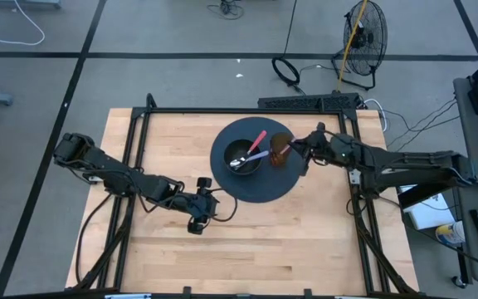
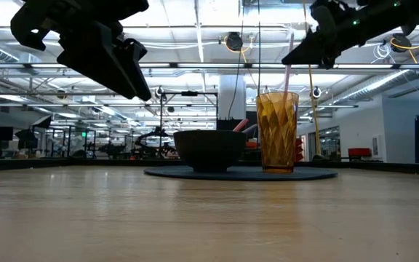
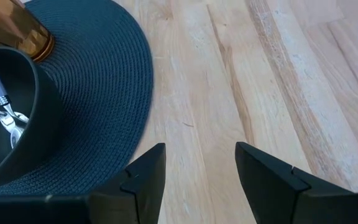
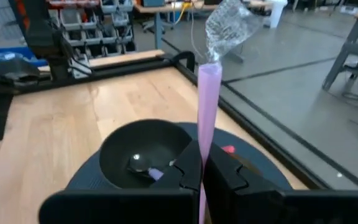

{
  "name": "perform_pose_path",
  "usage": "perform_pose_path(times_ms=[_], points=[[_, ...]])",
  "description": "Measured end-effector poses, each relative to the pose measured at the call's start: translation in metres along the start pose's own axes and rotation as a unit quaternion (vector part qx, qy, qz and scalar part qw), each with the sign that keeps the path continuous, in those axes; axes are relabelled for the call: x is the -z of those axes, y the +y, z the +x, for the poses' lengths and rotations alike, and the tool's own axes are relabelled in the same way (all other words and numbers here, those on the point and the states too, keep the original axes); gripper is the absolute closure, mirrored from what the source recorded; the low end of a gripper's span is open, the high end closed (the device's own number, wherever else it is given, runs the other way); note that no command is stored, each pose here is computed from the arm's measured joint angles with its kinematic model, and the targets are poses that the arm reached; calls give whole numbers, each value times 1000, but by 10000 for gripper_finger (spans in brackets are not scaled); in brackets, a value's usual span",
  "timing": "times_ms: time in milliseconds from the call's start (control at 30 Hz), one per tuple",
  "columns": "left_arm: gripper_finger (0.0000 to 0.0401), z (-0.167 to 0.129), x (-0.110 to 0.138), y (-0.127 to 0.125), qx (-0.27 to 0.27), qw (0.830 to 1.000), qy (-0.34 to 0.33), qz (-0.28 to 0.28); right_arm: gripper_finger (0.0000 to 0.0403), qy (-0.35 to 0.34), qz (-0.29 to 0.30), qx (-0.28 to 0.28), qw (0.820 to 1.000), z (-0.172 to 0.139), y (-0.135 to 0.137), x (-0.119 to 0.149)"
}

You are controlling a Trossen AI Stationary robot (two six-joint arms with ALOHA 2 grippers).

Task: Pick & Place Utensil
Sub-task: Put the straw into the cup

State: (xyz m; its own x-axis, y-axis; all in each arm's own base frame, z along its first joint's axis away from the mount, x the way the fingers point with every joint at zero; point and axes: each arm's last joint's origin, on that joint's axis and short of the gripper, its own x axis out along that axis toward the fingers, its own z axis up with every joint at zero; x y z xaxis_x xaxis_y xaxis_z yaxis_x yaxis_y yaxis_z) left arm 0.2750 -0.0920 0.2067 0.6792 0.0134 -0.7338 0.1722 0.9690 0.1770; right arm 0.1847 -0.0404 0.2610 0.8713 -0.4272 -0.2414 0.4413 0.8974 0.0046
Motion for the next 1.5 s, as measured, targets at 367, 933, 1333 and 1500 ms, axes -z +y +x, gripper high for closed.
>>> perform_pose_path(times_ms=[367,933,1333,1500], points=[[201,0,0,0,0,1000,-2,2,403,25,8,-4,1000,10,-4,6],[201,0,0,0,0,1000,-1,1,366,30,11,-13,999,10,-3,7],[201,0,0,0,0,1000,-1,1,265,-2,-2,-16,1000,11,-3,1],[201,0,0,0,0,1000,-1,1,244,-8,-9,-16,1000,11,-3,0]])
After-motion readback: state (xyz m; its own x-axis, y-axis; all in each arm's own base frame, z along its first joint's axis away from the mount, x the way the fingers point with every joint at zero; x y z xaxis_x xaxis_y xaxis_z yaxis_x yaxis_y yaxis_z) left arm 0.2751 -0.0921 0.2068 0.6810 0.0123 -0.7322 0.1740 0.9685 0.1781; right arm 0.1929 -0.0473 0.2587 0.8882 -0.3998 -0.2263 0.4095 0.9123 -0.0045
